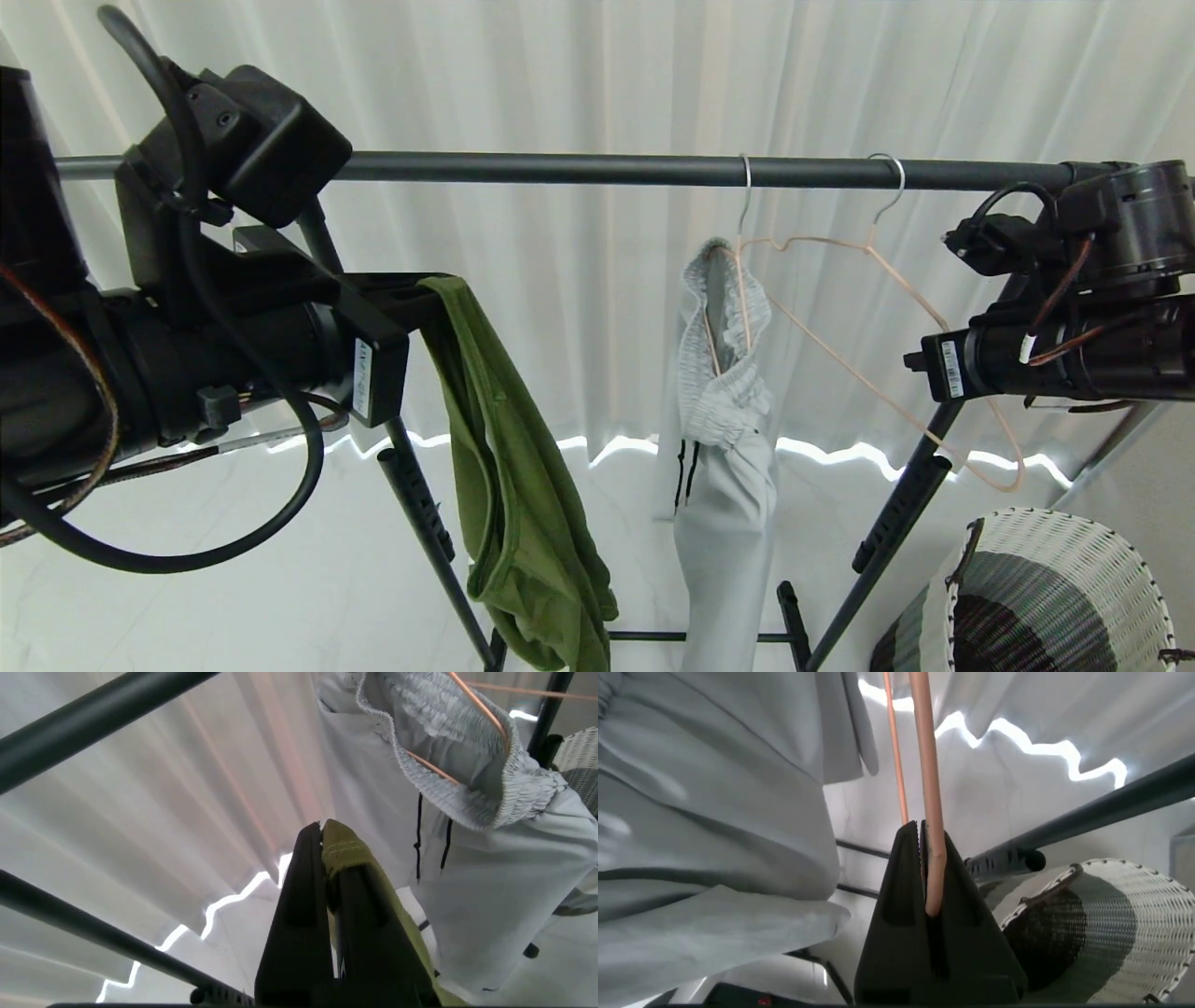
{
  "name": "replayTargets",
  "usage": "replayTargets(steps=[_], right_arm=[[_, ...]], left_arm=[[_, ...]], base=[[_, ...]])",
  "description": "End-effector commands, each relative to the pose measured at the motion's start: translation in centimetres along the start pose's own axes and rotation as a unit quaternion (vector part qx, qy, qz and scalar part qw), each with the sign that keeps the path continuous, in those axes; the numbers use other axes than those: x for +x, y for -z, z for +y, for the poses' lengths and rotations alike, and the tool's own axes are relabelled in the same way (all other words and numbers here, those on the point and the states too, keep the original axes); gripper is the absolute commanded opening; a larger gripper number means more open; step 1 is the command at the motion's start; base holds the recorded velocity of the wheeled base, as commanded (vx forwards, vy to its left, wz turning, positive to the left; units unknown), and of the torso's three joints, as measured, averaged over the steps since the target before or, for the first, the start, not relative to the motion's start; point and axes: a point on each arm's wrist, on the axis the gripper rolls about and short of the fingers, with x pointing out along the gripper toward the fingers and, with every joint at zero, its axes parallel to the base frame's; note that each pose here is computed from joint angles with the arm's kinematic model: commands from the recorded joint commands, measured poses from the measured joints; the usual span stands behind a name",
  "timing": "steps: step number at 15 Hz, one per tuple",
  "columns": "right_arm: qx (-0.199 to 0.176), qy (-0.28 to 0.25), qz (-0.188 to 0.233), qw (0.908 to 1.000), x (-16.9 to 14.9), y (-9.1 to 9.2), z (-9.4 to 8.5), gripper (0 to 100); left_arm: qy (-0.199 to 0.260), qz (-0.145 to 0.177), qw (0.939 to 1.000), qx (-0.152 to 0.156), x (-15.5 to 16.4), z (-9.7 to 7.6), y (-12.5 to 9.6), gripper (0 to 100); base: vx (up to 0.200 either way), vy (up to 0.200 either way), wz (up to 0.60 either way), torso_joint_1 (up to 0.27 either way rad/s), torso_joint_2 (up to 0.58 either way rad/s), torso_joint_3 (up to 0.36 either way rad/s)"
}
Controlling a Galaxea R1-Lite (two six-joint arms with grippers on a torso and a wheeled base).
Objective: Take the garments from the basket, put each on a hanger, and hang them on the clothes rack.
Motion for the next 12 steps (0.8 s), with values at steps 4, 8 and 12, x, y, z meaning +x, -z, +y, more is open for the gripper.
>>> replayTargets(steps=[4,8,12], right_arm=[[0.005,0.000,-0.044,0.9990,-3.6,-0.7,-0.3,0],[0.007,0.002,-0.052,0.9986,-6.6,0.2,-0.7,0],[0.005,0.008,-0.057,0.9983,-9.5,2.2,-1.1,0]], left_arm=[[-0.001,0.000,1.0000,0.000,0.1,0.0,0.1,0],[0.001,0.004,1.0000,0.001,0.0,-0.1,0.4,0],[0.001,0.011,0.9998,0.019,0.1,-0.2,0.7,0]], base=[[0.000,0.000,0.00,0.000,0.00,0.000],[0.000,0.000,0.00,0.000,0.00,0.000],[-0.050,0.000,0.00,0.002,0.00,0.001]])
